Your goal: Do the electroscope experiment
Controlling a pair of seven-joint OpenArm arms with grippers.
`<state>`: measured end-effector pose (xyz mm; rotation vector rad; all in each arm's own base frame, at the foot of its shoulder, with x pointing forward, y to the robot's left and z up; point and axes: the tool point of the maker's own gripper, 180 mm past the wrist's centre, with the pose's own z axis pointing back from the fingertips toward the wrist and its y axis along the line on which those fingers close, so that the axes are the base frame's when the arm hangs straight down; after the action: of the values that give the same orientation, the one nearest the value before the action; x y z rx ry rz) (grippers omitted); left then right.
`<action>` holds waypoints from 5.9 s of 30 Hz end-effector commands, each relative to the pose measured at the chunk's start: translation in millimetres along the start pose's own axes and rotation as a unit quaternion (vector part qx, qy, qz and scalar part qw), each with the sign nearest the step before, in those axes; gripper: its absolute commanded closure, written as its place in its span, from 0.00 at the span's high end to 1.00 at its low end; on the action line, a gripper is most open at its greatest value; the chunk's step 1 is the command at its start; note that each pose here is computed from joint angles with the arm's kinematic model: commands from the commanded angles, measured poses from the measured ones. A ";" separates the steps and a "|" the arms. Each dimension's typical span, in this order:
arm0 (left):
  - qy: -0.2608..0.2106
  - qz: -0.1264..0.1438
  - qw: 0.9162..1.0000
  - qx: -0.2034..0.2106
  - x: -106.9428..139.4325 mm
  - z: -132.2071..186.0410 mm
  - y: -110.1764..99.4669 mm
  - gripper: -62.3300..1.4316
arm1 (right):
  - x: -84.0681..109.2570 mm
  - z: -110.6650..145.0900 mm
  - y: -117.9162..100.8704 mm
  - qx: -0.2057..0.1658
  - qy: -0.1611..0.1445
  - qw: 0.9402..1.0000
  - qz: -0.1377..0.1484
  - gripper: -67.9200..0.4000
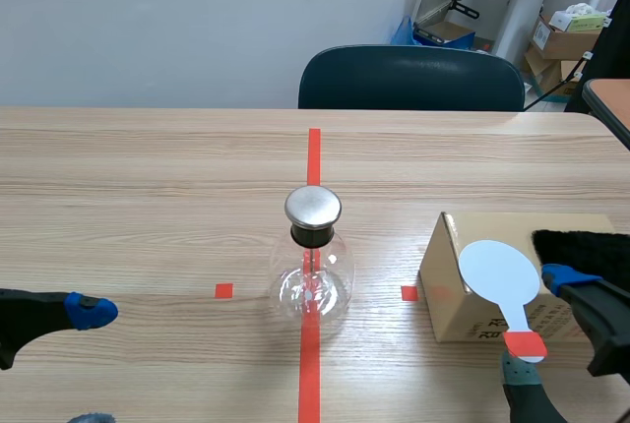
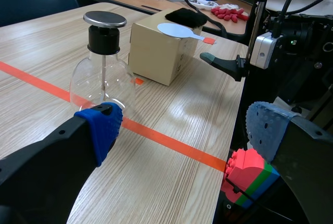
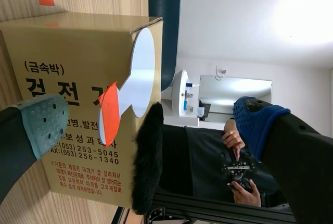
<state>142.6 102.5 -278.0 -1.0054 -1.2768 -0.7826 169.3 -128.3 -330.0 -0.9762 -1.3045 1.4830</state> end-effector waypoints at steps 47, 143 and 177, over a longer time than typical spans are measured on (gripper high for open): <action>-0.009 0.004 1.000 -0.003 5.4 -0.4 -1.4 0.83 | -1.4 -1.5 -15.7 -0.036 0.000 0.999 0.013 1.00; -0.046 -0.056 0.964 0.257 66.4 5.1 118.7 0.83 | -12.8 -52.6 -129.0 0.025 -0.042 0.802 -0.595 1.00; -0.044 -0.039 0.972 0.228 60.2 -16.1 50.3 0.83 | 21.5 -52.0 -110.1 0.139 -0.087 0.800 -0.577 1.00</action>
<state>202.9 110.5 -232.2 -0.6136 -1.4736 -0.4828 223.6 -92.5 -238.3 0.2196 -1.3007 0.7242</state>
